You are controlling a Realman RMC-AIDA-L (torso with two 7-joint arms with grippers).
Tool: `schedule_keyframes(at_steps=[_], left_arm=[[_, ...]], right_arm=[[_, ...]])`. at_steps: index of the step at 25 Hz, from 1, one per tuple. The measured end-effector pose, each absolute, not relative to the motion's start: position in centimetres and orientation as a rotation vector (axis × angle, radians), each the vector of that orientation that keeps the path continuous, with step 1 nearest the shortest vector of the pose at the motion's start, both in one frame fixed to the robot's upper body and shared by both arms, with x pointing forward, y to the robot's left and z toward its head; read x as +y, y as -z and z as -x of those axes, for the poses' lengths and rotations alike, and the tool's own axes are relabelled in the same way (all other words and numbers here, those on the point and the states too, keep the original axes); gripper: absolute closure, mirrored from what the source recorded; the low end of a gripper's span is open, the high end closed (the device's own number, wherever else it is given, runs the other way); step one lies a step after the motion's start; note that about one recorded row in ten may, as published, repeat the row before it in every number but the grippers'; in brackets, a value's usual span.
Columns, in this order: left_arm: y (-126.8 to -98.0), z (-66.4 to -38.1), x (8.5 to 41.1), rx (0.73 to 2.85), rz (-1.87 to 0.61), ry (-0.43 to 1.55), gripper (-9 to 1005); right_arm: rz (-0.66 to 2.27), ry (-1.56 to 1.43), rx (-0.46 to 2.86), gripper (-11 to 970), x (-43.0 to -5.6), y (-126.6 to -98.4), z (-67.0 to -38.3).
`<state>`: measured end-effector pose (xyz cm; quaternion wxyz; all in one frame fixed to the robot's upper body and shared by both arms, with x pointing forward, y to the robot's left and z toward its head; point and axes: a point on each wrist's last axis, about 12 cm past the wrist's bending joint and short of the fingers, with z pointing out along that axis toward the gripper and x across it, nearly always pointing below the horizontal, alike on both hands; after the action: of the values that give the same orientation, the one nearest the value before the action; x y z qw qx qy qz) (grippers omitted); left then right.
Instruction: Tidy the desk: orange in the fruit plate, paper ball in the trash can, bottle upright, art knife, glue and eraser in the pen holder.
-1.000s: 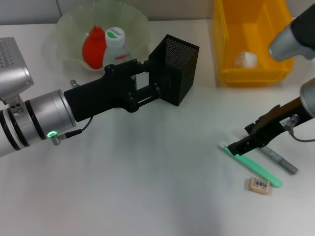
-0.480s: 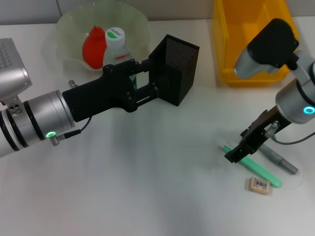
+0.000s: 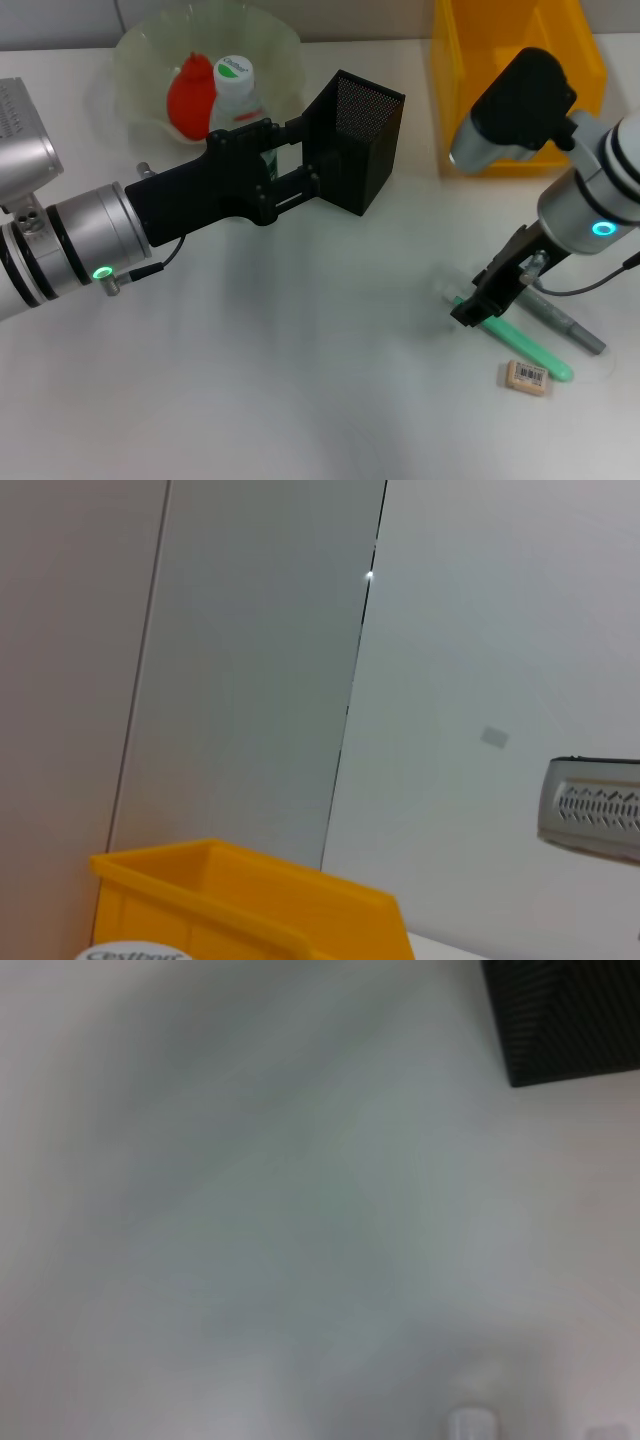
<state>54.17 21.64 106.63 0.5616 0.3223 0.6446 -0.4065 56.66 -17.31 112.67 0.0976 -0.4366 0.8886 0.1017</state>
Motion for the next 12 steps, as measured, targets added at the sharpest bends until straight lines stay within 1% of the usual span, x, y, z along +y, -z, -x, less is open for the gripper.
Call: schedule_keyframes(at_steps=[1,6,12], left_arm=[[-106.61,-54.15,21.68,1.519,-0.758,0.957,436],[-106.61,-54.13,21.96,1.519,-0.743,0.952,436],[-106.65,-54.17,22.08,1.519,-0.74,0.949,436]], right_arm=[[1.3,-0.295,2.628,405,-17.1,-112.54,-56.6],[1.3,-0.277,2.625,444,-16.58,-112.02,-56.55],[1.292,-0.277,2.625,450,-16.58,-111.88,-56.62]])
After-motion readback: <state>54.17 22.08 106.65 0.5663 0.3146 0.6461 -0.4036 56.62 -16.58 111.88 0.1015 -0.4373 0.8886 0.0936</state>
